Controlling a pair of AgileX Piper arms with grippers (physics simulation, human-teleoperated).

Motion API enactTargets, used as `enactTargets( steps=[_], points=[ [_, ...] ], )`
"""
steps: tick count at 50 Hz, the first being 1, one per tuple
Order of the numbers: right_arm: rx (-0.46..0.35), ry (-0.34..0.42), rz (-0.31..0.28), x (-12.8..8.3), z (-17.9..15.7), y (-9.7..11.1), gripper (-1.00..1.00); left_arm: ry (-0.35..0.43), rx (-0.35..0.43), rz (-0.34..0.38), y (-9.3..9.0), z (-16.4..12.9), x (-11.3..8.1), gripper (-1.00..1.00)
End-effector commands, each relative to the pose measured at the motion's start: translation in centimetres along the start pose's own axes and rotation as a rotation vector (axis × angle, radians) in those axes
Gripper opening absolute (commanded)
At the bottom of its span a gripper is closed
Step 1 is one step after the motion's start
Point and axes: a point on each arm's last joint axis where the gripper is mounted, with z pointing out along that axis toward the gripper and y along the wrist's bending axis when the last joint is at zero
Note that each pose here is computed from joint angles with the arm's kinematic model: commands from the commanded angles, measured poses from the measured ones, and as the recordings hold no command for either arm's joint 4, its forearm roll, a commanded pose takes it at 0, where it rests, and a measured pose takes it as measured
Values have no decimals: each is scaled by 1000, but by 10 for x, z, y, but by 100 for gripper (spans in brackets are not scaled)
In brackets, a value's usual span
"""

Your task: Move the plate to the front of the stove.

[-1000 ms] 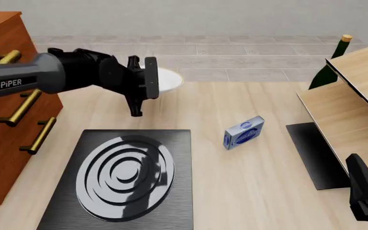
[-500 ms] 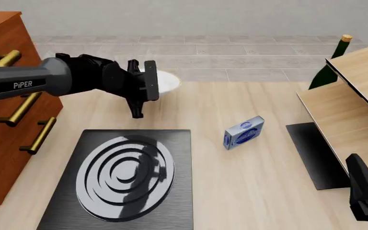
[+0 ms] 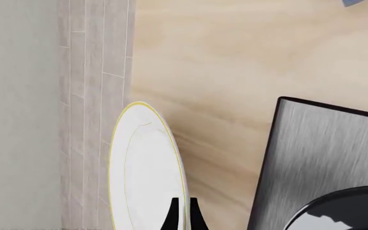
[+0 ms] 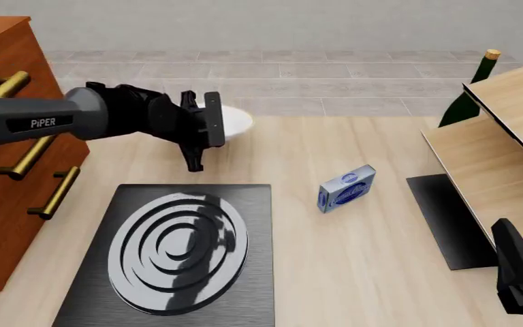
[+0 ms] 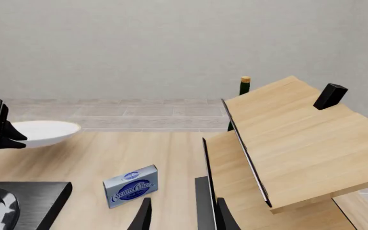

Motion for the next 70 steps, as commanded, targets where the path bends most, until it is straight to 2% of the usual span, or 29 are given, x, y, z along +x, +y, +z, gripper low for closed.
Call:
enactTargets(
  steps=[1,31,53,70],
  points=[
    [0,0,0,0,0,0,100,1,-10,5,2,1,1,-100],
    [0,0,0,0,0,0,100,3,8,-5,-4,13,0,-100],
    [0,0,0,0,0,0,100,3,2,-24,2,18,-2,-100],
    [0,0,0,0,0,0,100,12,-8,-23,3,28,7,-100]
  ],
)
